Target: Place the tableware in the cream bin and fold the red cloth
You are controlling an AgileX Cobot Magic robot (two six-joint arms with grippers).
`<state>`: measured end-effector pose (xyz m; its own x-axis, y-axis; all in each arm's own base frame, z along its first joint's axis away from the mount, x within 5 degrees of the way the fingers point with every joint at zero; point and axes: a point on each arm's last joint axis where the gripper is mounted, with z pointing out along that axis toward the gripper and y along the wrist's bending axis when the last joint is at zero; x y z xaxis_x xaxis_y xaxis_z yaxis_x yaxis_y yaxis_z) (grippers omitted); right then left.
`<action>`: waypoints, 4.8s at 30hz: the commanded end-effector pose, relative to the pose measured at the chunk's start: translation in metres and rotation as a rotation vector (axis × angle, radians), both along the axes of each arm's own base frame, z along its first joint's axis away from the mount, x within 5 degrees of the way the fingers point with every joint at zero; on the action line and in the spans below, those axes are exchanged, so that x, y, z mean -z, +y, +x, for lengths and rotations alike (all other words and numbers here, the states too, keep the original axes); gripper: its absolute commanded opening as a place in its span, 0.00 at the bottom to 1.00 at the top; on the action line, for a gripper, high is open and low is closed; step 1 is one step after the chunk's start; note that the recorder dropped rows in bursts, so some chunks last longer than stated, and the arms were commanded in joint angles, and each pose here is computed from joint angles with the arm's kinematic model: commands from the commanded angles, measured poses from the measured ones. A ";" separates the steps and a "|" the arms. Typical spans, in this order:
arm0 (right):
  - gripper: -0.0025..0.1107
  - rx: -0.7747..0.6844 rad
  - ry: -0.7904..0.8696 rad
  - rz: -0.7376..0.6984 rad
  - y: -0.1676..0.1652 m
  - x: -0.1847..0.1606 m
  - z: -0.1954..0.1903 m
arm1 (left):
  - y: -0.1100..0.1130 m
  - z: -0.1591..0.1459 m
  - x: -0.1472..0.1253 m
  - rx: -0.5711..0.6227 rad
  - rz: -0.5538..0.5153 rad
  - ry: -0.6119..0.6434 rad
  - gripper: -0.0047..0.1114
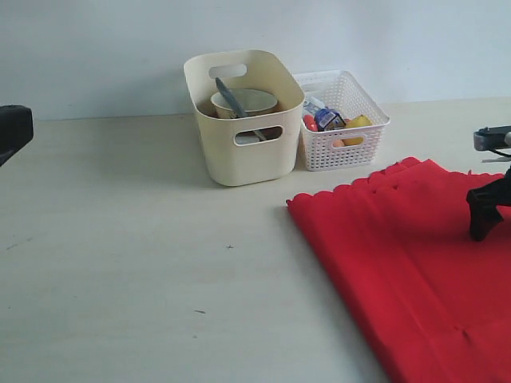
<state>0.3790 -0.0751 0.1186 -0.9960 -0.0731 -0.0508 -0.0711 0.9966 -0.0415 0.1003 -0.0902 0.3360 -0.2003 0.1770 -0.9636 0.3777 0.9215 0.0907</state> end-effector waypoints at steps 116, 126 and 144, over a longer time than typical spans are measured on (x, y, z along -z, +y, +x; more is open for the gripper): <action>0.02 0.541 -0.176 0.211 -0.151 0.028 0.013 | 0.078 -0.028 0.097 -0.266 -0.294 0.075 0.85; 0.02 0.541 -0.255 0.318 -0.156 0.026 0.052 | 0.084 -0.043 0.104 -0.325 -0.308 0.132 0.85; 0.02 0.561 -0.414 0.466 -0.145 0.023 0.118 | 0.093 -0.051 0.144 -0.478 -0.331 0.123 0.85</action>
<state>0.4935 -0.2194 0.0958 -0.7943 0.5265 -0.3032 0.3599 0.8098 0.4633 0.0489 0.0028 0.1928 -0.3013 -0.2545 -0.9189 -0.0953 0.9669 -0.2365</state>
